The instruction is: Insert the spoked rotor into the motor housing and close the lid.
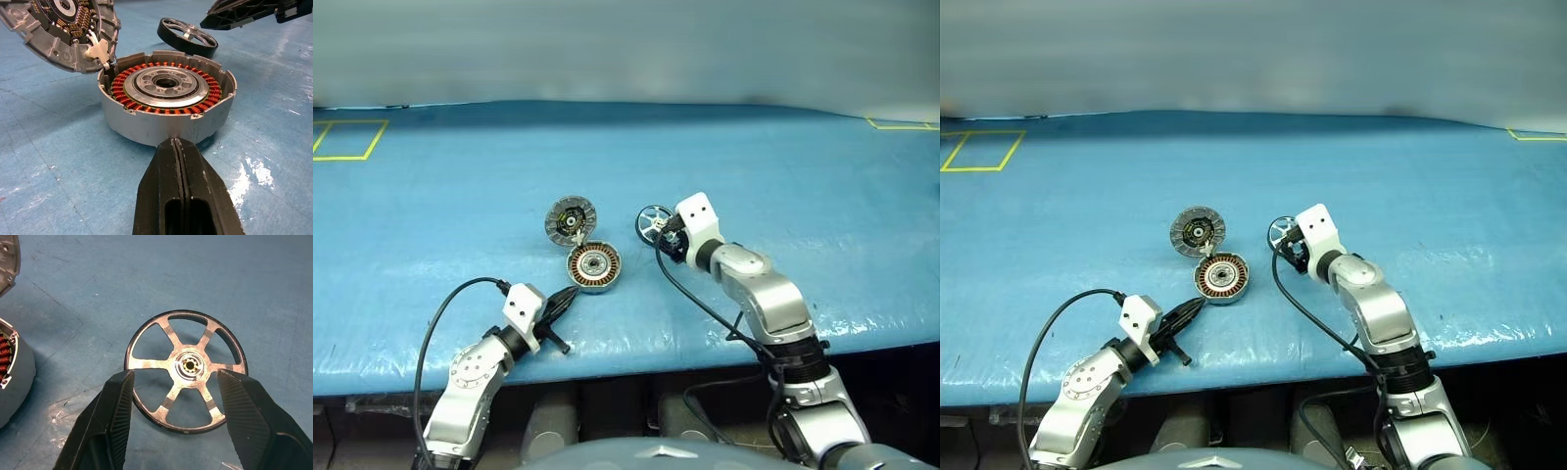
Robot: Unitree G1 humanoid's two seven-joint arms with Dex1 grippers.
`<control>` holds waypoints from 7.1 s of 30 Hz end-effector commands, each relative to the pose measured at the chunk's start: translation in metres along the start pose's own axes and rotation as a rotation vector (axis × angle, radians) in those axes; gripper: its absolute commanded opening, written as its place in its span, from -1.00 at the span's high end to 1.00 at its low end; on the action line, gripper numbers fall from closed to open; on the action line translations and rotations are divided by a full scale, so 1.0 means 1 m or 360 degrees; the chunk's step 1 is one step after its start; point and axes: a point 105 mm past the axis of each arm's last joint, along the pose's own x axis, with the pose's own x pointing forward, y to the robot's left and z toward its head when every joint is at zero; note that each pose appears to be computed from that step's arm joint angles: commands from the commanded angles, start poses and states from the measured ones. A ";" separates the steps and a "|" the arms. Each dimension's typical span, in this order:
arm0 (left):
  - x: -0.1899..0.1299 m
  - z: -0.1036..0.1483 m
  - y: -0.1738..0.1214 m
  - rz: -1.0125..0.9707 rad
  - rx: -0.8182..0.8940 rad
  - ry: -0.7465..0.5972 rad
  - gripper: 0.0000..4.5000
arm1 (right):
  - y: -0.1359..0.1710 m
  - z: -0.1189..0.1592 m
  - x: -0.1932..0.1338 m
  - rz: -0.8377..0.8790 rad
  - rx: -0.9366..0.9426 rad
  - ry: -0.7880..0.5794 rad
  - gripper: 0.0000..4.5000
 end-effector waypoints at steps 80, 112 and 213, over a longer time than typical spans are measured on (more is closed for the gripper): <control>-0.013 -0.002 -0.008 0.0003 0.0016 -0.0051 1.00 | -0.006 0.023 0.022 -0.0319 0.0128 0.0142 -0.42; -0.012 -0.004 -0.007 0.0004 0.0025 -0.0026 1.00 | -0.009 0.010 0.023 -0.0208 0.0044 0.0204 0.37; -0.010 -0.002 -0.006 0.0020 0.0061 -0.0050 1.00 | 0.113 0.030 0.000 0.0753 -0.0350 0.0178 -0.65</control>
